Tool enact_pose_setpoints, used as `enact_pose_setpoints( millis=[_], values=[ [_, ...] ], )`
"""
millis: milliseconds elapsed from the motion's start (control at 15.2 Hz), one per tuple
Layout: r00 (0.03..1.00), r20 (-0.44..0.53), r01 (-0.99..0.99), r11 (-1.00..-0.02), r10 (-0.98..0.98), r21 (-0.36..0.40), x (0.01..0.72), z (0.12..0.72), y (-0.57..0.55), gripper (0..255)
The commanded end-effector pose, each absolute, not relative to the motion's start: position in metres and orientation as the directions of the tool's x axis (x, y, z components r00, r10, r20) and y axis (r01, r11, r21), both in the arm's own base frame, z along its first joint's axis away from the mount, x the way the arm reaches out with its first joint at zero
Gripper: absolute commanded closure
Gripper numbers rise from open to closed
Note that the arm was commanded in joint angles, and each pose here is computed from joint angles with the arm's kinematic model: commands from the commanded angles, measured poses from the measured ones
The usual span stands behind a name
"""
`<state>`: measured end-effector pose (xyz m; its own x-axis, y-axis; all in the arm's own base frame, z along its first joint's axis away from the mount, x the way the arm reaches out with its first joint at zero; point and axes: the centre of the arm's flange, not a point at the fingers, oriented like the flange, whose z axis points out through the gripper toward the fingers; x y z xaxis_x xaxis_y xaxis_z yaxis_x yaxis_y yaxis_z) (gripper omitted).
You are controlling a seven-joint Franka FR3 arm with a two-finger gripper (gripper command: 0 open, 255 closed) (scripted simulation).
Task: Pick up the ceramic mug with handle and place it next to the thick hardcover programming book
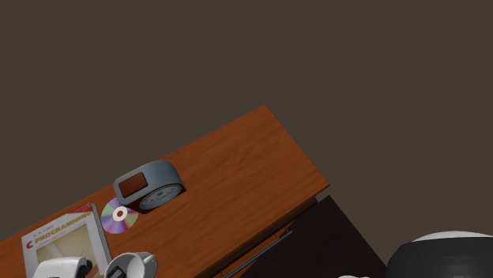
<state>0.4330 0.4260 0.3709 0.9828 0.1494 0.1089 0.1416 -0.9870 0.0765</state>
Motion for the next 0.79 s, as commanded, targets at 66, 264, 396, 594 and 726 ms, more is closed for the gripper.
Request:
enact_pose_setpoints(
  millis=[66, 264, 396, 594, 726],
  values=[
    [0.983, 0.109, 0.142, -0.987, 0.149, 0.076, 0.433, 0.371, 0.426, 255],
    [0.983, 0.109, 0.142, -0.987, 0.149, 0.076, 0.433, 0.371, 0.426, 0],
    [0.983, 0.109, 0.142, -0.987, 0.149, 0.076, 0.433, 0.371, 0.426, 0],
    [0.983, 0.109, 0.142, -0.987, 0.149, 0.076, 0.432, 0.384, 0.427, 0],
    [0.983, 0.109, 0.142, -0.987, 0.149, 0.076, 0.428, 0.410, 0.428, 0]
  ],
)
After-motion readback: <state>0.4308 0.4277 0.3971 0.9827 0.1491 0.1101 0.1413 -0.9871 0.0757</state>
